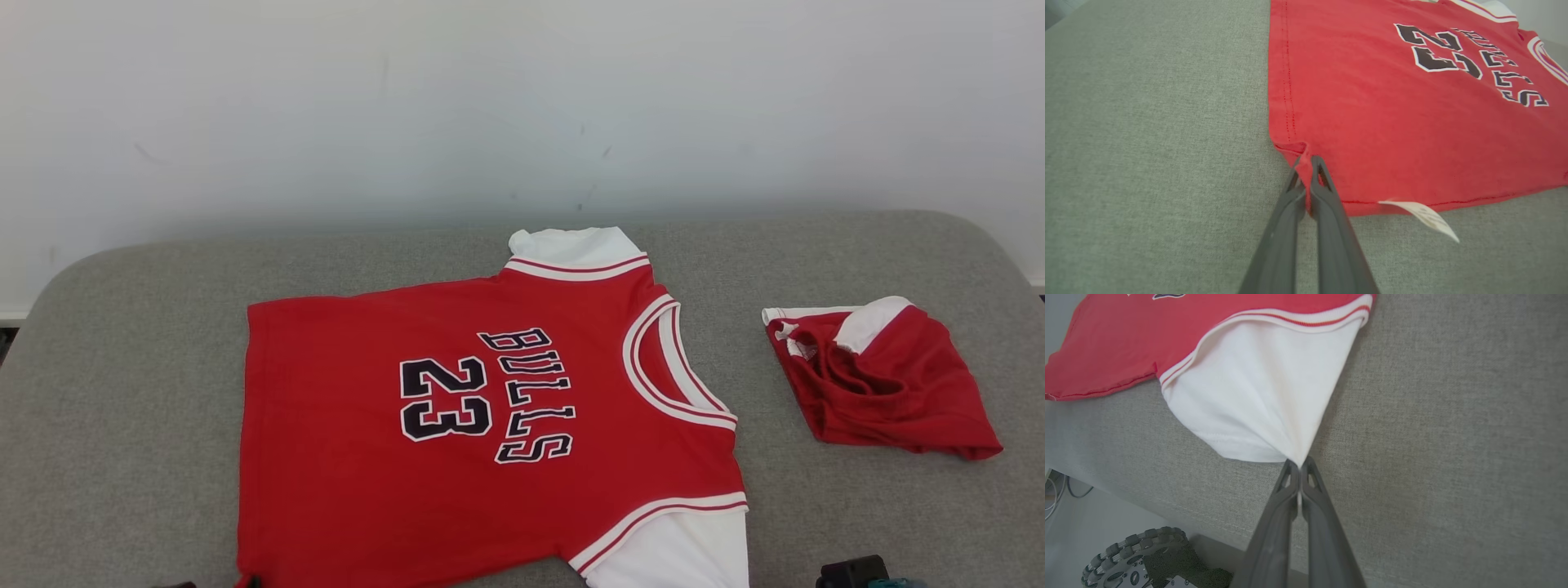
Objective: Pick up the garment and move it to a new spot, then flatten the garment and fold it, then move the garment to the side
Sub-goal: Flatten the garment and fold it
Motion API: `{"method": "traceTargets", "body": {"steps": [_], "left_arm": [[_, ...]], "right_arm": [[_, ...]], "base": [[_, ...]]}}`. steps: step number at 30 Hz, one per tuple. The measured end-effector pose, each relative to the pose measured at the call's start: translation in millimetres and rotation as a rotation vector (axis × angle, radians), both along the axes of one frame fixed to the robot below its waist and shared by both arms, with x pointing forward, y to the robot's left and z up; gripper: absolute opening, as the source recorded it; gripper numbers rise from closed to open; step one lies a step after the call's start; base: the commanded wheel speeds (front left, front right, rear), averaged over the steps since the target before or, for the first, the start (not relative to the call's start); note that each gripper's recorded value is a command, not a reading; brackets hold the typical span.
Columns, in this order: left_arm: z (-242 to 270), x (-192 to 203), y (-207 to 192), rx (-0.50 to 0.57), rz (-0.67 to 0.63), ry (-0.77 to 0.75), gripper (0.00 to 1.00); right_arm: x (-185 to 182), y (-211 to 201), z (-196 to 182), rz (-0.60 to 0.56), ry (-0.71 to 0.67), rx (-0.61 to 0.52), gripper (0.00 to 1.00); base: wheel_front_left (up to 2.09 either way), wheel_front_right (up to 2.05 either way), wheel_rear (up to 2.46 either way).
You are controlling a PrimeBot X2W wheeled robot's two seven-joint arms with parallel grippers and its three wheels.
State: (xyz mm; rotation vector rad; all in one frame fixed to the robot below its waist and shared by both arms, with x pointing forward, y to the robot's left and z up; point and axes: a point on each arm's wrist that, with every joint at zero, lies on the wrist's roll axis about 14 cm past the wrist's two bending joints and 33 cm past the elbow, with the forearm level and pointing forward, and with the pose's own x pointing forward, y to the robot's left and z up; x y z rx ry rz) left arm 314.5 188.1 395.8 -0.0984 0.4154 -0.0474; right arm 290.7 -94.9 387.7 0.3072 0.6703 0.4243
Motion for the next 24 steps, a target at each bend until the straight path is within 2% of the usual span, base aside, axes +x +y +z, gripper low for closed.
{"method": "traceTargets", "body": {"steps": [6, 7, 8, 9, 10, 14, 20, 24], "left_arm": [[-11, 0, 1, -0.025, 0.029, 0.048, 0.00], [-13, -1, 0, -0.027, 0.029, 0.052, 0.03], [-13, -1, -1, -0.029, 0.029, 0.055, 0.15], [-15, -2, -1, -0.029, 0.031, 0.061, 0.69], [-17, -3, 0, -0.026, 0.034, 0.068, 1.00], [-9, 1, 9, -0.023, 0.057, 0.030, 1.00], [24, 15, 14, -0.034, 0.076, -0.116, 1.00], [45, 20, 11, -0.043, 0.070, -0.208, 1.00]], "right_arm": [[6, 4, -3, -0.001, -0.004, -0.013, 0.00], [6, 4, -4, -0.002, -0.001, -0.016, 0.33], [6, 4, -5, -0.004, 0.000, -0.016, 0.84], [7, 4, -4, -0.011, -0.001, -0.013, 1.00], [9, 4, -4, -0.016, -0.002, -0.011, 1.00], [20, -8, 6, -0.065, -0.044, -0.001, 1.00], [37, -36, 32, -0.146, -0.136, 0.025, 1.00], [50, -43, 61, -0.186, -0.254, 0.058, 1.00]], "base": [[0.00, 0.00, 0.00], [0.00, 0.00, 0.00], [0.00, 0.00, 0.00], [0.00, 0.00, 0.00], [0.00, 0.00, 0.00], [0.00, 0.00, 0.00], [0.00, 0.00, 0.00], [0.00, 0.00, 0.00]]}}
